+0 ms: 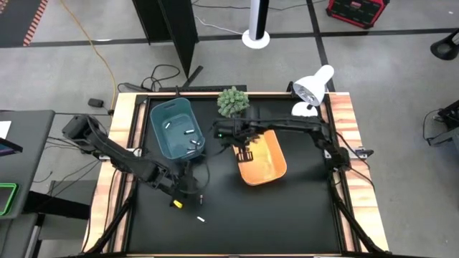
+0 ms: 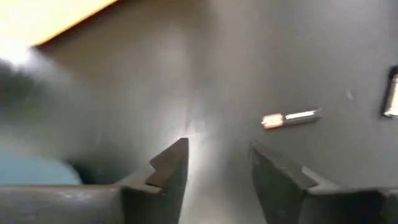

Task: Sort batteries
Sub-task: Put the black battery into the yellow bin, then put the silver battery into the blue bin

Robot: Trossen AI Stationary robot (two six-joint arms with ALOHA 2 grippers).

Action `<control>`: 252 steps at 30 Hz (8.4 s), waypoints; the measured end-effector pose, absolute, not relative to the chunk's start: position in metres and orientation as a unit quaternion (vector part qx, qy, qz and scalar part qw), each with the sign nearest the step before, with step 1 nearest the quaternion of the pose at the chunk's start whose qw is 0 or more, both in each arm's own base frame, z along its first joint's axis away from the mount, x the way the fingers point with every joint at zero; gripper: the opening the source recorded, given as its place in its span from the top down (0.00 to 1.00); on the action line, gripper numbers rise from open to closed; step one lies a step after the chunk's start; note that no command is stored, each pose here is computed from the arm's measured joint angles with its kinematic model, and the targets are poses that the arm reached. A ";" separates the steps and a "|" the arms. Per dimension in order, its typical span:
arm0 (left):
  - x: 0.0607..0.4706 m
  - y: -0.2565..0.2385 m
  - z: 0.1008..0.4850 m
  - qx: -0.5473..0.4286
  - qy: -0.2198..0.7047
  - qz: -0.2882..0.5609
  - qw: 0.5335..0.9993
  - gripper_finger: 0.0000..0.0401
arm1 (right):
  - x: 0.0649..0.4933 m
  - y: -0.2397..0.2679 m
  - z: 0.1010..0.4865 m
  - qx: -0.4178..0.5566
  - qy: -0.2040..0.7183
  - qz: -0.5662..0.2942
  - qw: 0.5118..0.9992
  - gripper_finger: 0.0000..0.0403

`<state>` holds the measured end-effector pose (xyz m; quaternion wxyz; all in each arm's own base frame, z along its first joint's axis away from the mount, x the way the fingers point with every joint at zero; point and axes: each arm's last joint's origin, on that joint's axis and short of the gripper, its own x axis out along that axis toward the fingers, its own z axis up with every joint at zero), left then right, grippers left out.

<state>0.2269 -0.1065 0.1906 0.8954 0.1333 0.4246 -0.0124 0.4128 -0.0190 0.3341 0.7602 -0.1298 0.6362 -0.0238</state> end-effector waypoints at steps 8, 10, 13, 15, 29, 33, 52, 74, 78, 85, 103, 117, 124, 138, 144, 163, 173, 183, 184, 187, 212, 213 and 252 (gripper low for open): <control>0.240 -0.118 0.172 0.159 0.445 -0.033 0.881 0.49 | 0.408 -0.055 0.318 -0.076 0.671 -0.063 0.735 0.90; 0.243 -0.120 0.168 0.157 0.450 -0.041 0.878 0.49 | 0.406 -0.061 0.307 -0.066 0.686 -0.067 0.721 0.87; 0.247 -0.122 0.164 0.163 0.452 -0.048 0.876 0.50 | 0.407 -0.063 0.291 -0.064 0.699 -0.066 0.709 0.83; 0.250 -0.124 0.160 0.167 0.453 -0.050 0.874 0.50 | 0.409 -0.063 0.281 -0.066 0.699 -0.064 0.709 0.79; 0.254 -0.129 0.158 0.181 0.439 -0.094 0.875 0.50 | 0.404 -0.050 0.279 -0.073 0.705 -0.054 0.704 0.42; 0.251 -0.128 0.154 0.185 0.446 -0.104 0.870 0.50 | 0.397 -0.032 0.300 -0.087 0.678 -0.046 0.728 0.43; 0.250 -0.133 0.154 0.339 0.414 -0.205 0.819 0.50 | 0.347 0.105 0.377 -0.121 0.520 0.011 0.845 0.48; 0.271 -0.133 0.130 0.339 0.439 -0.235 0.798 0.58 | 0.329 0.161 0.380 -0.133 0.480 0.015 0.867 0.48; 0.275 -0.133 0.130 0.324 0.452 -0.231 0.798 0.60 | 0.328 0.165 0.380 -0.133 0.479 0.018 0.868 0.48; 0.277 -0.125 0.130 0.271 0.482 -0.234 0.800 0.77 | 0.327 0.167 0.380 -0.139 0.473 0.012 0.870 0.48; 0.283 -0.125 0.133 0.266 0.476 -0.210 0.811 0.96 | 0.318 0.183 0.382 -0.178 0.446 -0.013 0.877 0.48; 0.306 -0.119 0.156 0.287 0.435 -0.135 0.843 0.97 | 0.299 0.210 0.386 -0.226 0.389 -0.076 0.890 0.48; 0.309 -0.108 0.186 0.265 0.379 -0.115 0.879 0.97 | 0.292 0.218 0.386 -0.225 0.377 -0.080 0.895 0.48; 0.310 -0.054 0.259 0.208 0.224 -0.033 0.952 0.97 | 0.285 0.230 0.368 -0.241 0.379 -0.095 0.889 0.48; 0.333 -0.012 0.266 0.155 0.195 0.047 0.967 0.97 | 0.285 0.231 0.368 -0.239 0.377 -0.094 0.890 0.48; 0.381 0.056 0.250 0.090 0.255 0.138 0.953 0.63 | 0.281 0.236 0.368 -0.235 0.374 -0.089 0.893 0.48; 0.329 0.029 0.322 0.104 0.201 0.120 0.967 0.55 | 0.284 0.239 0.364 -0.231 0.374 -0.091 0.893 0.48; 0.225 -0.033 0.358 0.077 0.114 0.082 0.987 0.58 | 0.308 0.242 0.356 -0.204 0.324 -0.070 0.921 0.48; 0.215 -0.037 0.358 0.071 0.102 0.085 0.989 0.58 | 0.313 0.242 0.355 -0.200 0.318 -0.062 0.924 0.48; 0.189 -0.050 0.346 0.049 0.092 0.077 0.992 0.58 | 0.329 0.239 0.350 -0.184 0.300 -0.033 0.936 0.48; 0.128 -0.100 0.304 0.020 0.013 -0.045 0.999 0.58 | 0.465 0.211 0.176 -0.036 0.345 0.050 0.937 0.48; 0.127 -0.101 0.305 0.023 0.011 -0.048 0.999 0.58 | 0.466 0.212 0.168 -0.034 0.351 0.055 0.934 0.48; 0.126 -0.102 0.308 0.025 -0.002 -0.047 0.999 0.57 | 0.477 0.218 0.109 -0.020 0.386 0.027 0.922 0.76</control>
